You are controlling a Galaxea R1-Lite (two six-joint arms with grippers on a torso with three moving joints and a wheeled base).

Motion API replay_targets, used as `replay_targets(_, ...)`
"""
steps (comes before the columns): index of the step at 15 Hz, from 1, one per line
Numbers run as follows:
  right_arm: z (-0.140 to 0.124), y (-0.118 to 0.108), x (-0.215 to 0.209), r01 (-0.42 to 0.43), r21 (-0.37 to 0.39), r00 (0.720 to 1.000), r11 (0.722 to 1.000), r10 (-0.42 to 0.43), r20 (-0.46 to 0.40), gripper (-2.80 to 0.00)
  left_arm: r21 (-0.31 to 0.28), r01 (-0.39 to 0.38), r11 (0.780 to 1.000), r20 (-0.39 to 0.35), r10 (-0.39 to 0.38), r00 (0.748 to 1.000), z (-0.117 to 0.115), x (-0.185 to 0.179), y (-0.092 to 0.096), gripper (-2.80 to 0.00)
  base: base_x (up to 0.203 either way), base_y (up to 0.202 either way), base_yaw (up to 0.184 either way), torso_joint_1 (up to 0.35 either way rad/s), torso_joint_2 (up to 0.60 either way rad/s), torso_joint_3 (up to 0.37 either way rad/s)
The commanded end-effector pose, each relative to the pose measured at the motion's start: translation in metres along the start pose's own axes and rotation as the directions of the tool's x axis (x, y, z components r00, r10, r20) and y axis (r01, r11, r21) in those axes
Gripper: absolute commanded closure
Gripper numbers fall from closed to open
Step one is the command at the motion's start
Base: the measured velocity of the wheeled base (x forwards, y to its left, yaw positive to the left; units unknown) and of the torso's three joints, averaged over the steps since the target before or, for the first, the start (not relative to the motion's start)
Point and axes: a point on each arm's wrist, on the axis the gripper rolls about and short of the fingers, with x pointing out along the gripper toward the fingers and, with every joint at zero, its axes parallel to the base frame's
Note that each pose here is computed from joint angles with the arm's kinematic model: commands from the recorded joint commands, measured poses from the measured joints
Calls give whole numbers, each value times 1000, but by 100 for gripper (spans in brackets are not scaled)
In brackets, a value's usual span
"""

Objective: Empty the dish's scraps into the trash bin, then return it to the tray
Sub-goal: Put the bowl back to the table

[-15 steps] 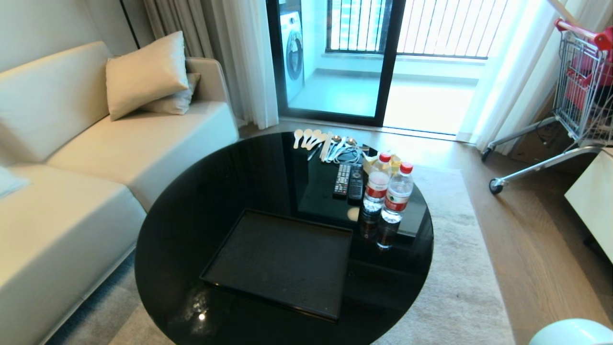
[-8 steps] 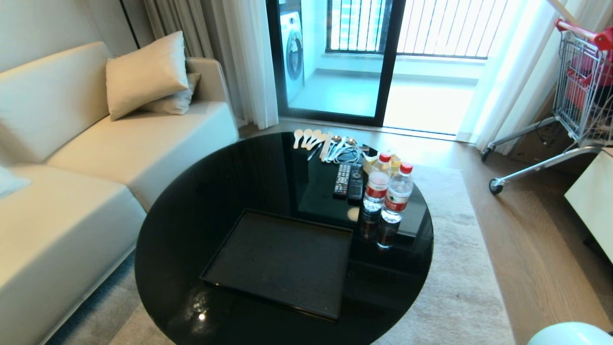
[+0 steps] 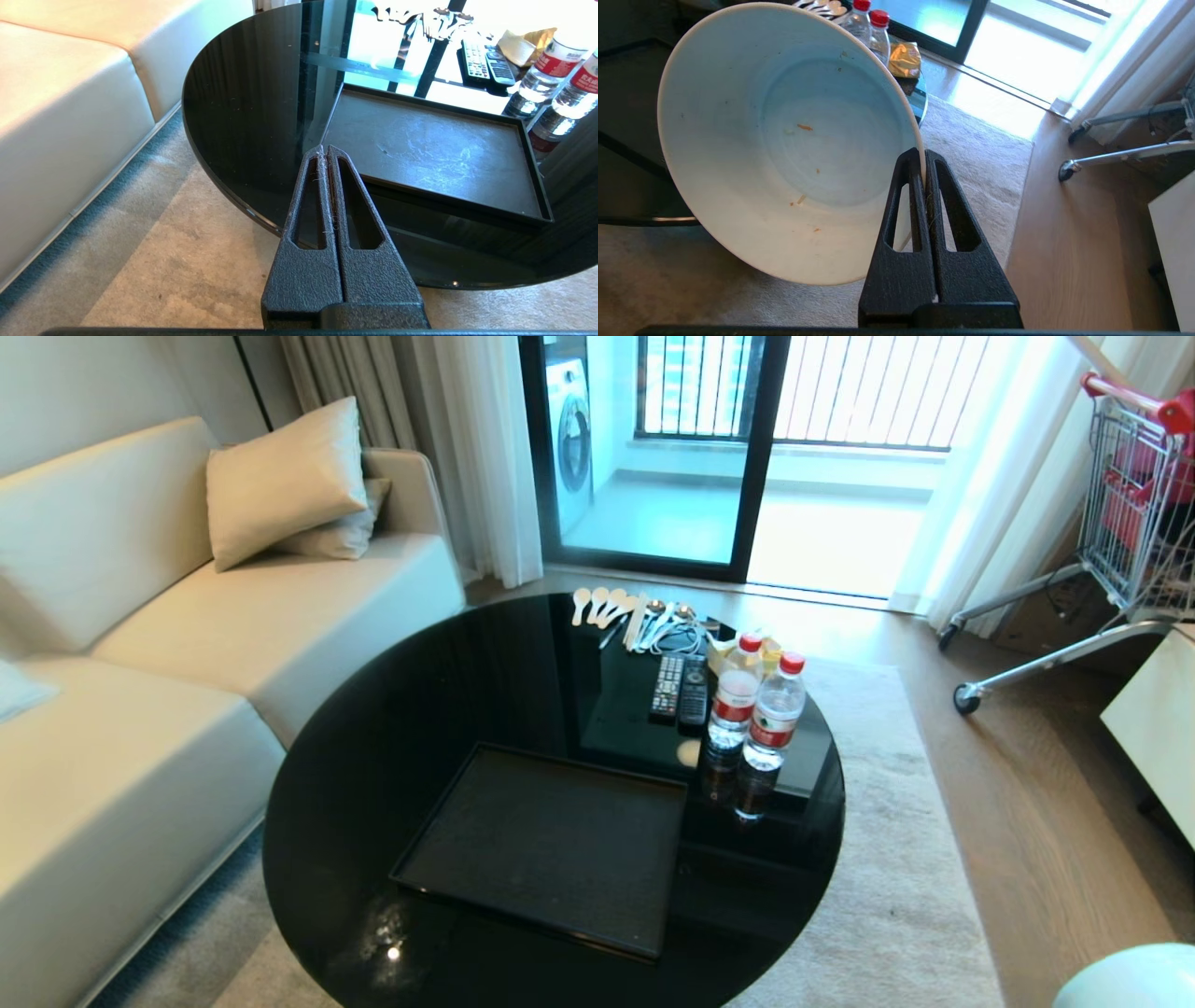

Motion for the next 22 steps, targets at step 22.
replay_targets(22,3,170,365,-47,371,651,927,311,-693,0,-1,0,1000,1,0,1000,0,0,0,0,0,0,0,0,0,0)
